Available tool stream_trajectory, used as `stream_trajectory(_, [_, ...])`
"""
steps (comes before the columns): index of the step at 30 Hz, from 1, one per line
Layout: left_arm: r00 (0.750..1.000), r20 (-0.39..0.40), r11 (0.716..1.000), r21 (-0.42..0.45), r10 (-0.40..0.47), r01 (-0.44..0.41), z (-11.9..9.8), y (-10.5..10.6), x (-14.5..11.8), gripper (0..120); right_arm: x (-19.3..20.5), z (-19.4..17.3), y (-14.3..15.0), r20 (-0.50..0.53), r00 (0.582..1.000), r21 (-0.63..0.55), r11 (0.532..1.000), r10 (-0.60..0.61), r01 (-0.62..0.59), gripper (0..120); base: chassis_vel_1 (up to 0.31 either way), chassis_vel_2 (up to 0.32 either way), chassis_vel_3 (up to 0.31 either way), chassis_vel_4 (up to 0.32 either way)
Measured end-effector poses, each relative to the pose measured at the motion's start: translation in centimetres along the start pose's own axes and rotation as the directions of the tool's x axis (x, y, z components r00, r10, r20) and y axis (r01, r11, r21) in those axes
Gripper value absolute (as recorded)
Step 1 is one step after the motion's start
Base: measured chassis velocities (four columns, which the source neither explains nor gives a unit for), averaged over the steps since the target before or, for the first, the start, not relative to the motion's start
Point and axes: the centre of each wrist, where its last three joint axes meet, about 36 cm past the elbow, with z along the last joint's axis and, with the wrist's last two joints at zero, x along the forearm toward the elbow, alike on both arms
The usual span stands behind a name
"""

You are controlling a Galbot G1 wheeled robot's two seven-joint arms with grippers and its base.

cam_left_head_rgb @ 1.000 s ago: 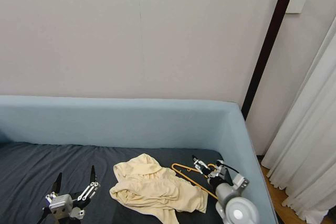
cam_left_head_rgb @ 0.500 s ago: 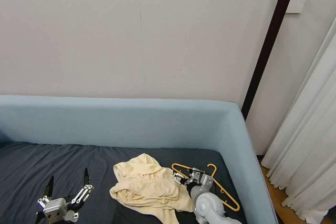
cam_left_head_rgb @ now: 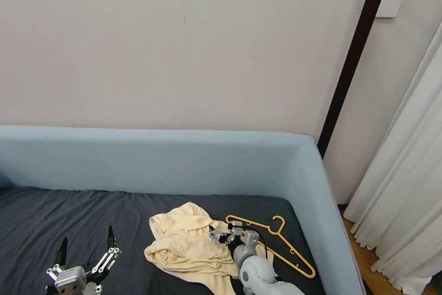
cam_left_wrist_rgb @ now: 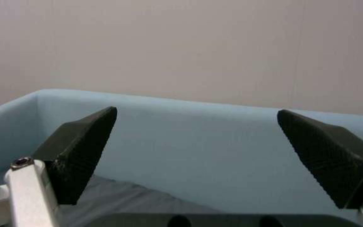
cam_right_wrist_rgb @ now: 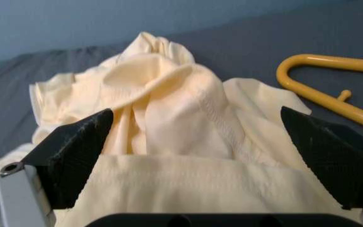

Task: Pick up the clothes from the sofa and hang them on the clothes hanger.

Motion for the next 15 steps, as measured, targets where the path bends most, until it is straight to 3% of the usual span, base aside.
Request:
stream_trajectory(5, [1.000, 0.006, 1.000, -0.004, -0.008, 0.008, 0.0, 0.1, 0.1, 100, -0.7, 0.8, 0.3, -0.022, 0.999, 0.091, 0.995, 0.039, -0.037, 88, 0.000, 0.000, 0.000, 0.000])
stream_trajectory(15, [1.000, 0.007, 1.000, -0.005, -0.018, 0.018, 0.4, 0.2, 0.2, 100, -0.9, 1.5, 0.2, 0.005, 0.998, 0.150, 0.987, 0.058, -0.058, 48, 0.000, 0.000, 0.000, 0.000])
